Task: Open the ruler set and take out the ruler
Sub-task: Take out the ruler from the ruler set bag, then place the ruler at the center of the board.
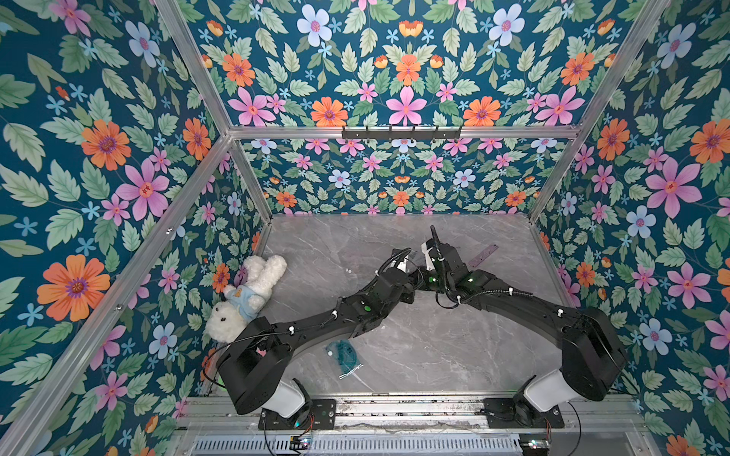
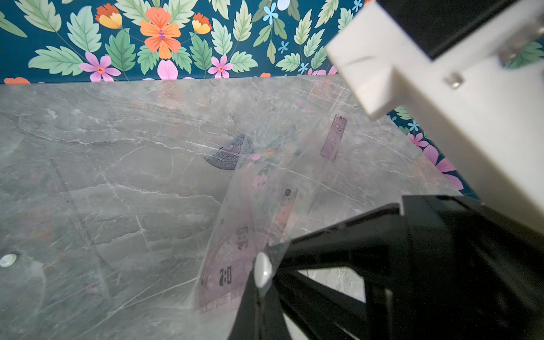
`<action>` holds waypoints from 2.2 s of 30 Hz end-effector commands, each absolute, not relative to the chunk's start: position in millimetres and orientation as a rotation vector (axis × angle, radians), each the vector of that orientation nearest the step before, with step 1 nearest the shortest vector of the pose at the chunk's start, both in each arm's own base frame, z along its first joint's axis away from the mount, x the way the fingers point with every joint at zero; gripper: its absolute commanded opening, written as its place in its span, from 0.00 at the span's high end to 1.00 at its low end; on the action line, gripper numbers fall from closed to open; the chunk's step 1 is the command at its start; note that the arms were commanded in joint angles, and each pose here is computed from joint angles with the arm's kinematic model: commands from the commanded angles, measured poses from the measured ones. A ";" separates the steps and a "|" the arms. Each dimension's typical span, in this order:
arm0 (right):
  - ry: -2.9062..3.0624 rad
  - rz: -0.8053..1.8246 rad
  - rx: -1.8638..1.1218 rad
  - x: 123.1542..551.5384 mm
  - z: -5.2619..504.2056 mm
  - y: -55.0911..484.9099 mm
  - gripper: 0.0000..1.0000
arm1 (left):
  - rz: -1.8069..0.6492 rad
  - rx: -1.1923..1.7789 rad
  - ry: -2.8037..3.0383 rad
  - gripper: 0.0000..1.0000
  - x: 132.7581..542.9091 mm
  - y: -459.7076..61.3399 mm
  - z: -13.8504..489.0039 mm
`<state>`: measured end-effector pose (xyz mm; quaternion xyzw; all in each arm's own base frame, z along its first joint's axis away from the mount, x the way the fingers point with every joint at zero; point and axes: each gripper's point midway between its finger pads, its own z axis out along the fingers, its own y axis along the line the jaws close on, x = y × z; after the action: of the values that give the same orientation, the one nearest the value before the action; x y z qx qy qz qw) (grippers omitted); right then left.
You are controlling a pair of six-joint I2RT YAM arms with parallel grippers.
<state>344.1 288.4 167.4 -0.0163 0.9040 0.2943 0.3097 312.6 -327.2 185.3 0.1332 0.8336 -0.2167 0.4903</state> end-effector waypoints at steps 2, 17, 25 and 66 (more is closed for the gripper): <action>2.379 0.774 -0.041 343.5 170.4 287.2 0.92 | -0.533 0.290 1.987 1.00 317.4 -327.0 192.8; 2.330 0.803 -0.041 328.6 190.2 275.5 0.97 | -0.547 0.213 2.017 1.00 325.4 -314.1 181.6; 2.254 0.862 -0.044 310.0 215.0 261.0 0.97 | -0.574 0.165 2.037 1.00 329.4 -306.7 174.2; 2.235 1.088 0.655 384.4 97.9 94.2 1.00 | -0.706 0.145 1.921 1.00 318.7 -293.4 217.8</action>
<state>367.2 90.8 84.8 0.2463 0.8587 0.3647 0.2627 316.7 -294.4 206.8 0.0633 0.8126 -0.2888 0.5024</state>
